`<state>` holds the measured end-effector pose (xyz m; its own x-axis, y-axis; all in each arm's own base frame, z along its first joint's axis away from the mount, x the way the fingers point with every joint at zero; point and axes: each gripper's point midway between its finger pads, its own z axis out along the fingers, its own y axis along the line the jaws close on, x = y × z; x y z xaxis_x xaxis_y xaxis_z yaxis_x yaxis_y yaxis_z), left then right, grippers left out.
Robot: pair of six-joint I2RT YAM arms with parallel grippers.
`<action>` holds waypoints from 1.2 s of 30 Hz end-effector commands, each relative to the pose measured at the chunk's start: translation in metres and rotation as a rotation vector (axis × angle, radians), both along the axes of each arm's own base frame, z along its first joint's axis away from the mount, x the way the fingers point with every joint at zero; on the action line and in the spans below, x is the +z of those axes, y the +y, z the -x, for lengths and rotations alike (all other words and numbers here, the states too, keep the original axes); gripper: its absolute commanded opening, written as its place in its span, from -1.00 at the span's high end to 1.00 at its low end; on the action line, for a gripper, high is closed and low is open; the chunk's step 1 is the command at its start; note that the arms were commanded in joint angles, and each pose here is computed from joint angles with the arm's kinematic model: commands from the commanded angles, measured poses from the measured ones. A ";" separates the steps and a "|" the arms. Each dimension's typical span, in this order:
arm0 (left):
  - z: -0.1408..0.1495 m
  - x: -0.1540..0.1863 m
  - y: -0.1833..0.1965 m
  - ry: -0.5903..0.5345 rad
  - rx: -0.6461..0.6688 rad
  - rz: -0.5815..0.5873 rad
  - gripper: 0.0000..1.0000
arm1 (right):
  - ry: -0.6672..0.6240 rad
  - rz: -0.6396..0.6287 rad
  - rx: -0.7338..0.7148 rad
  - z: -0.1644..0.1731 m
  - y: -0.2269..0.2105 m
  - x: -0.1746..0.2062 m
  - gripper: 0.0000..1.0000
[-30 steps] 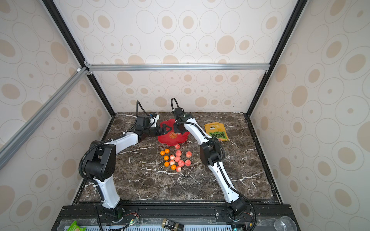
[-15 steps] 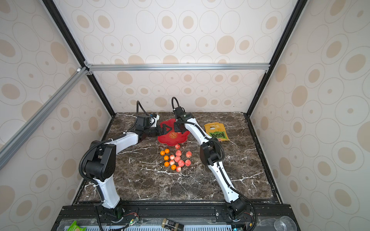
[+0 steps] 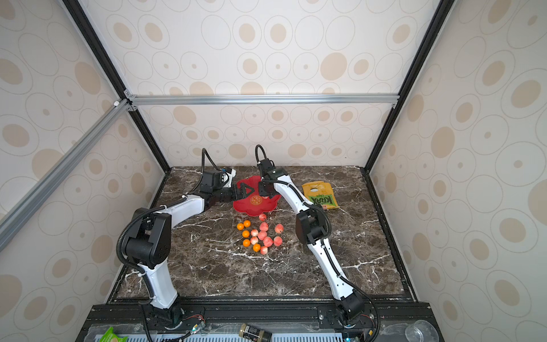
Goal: Arrange fruit in a fruit bowl
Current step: Place the fruit in the fruit bowl.
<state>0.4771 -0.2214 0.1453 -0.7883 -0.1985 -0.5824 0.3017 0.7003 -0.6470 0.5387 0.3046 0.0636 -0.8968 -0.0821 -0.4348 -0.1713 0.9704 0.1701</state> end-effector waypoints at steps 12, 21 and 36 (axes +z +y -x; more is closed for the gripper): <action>-0.006 0.013 0.002 -0.046 -0.014 -0.016 -0.96 | -0.013 -0.009 -0.007 -0.001 -0.002 0.015 0.41; -0.003 0.030 0.007 -0.082 0.003 -0.044 -0.96 | -0.050 -0.020 -0.001 0.007 -0.007 0.058 0.45; 0.053 0.075 0.004 -0.132 0.061 -0.090 -0.96 | -0.085 -0.066 -0.002 0.075 -0.039 0.106 0.50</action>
